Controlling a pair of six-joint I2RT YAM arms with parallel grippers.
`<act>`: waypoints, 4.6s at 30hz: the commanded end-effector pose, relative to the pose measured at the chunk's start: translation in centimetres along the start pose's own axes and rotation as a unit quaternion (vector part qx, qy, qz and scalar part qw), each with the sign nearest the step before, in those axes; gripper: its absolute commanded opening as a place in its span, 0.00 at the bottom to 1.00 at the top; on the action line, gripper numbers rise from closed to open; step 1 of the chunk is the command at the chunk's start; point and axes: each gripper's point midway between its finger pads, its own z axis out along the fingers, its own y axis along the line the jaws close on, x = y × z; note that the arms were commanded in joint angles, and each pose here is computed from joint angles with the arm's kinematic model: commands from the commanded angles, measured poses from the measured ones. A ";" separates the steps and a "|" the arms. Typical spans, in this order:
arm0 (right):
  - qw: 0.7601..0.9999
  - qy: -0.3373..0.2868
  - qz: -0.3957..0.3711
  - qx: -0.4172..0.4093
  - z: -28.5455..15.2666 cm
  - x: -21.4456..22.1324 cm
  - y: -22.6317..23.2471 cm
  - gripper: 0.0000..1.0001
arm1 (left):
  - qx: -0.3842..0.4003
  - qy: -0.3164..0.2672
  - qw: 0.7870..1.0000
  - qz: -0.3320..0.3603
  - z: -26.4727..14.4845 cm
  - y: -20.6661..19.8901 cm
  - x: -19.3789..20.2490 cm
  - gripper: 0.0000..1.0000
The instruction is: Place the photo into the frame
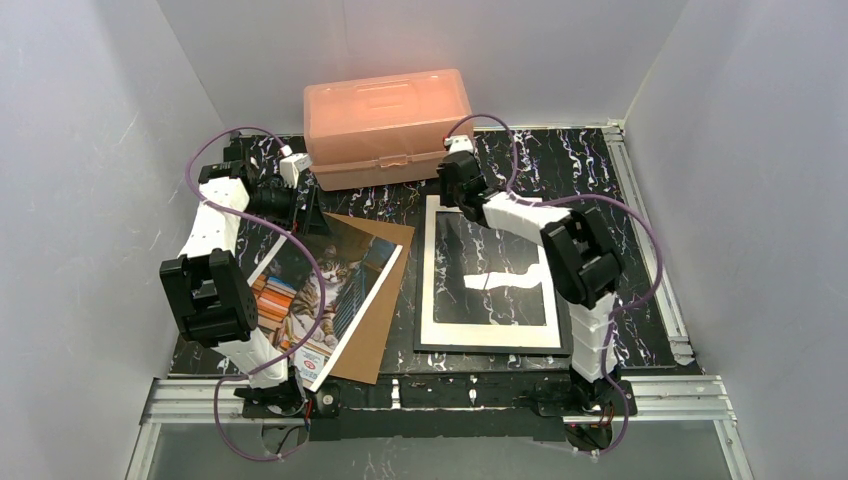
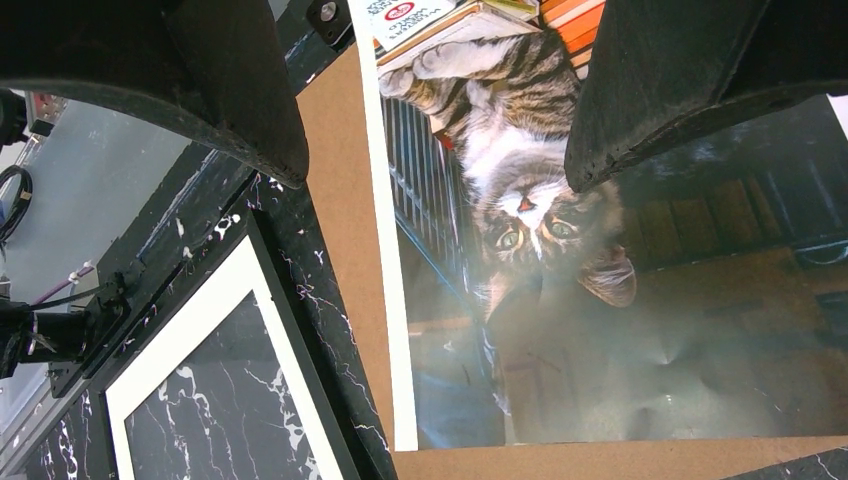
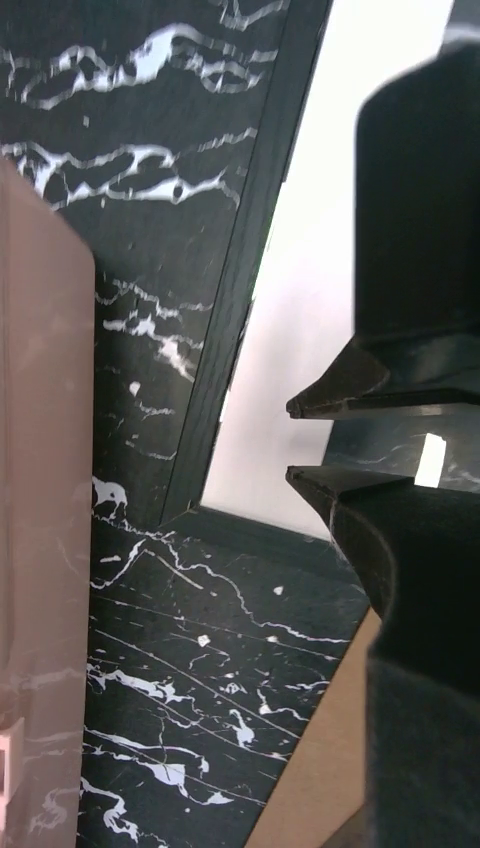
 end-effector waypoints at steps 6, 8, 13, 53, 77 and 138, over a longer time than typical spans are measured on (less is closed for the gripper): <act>0.998 -0.038 0.010 -0.047 3.8 -1.5 3.0 0.24 | -0.005 -0.007 1.000 -0.001 -1.1 -0.1 -0.5 0.98; 0.998 -0.030 0.011 -0.045 4.3 -0.7 3.0 0.22 | -0.007 -0.005 1.000 0.000 -1.2 0.0 -0.3 0.98; 0.999 -0.017 0.011 -0.035 5.1 1.1 2.5 0.21 | -0.010 -0.008 1.000 0.001 -1.4 0.1 -0.4 0.98; 0.979 0.019 0.073 -0.189 -7.7 4.0 15.0 0.65 | -0.202 0.019 0.977 -0.062 -9.7 11.4 2.8 0.98; 0.970 0.103 0.098 -0.197 -4.1 10.6 15.9 0.70 | -0.248 0.162 0.951 -0.085 -5.5 18.9 14.3 0.53; 0.873 -0.158 0.340 -0.312 -26.2 -16.5 21.1 0.01 | -0.064 -0.099 0.956 0.267 -10.4 -17.4 -1.6 0.98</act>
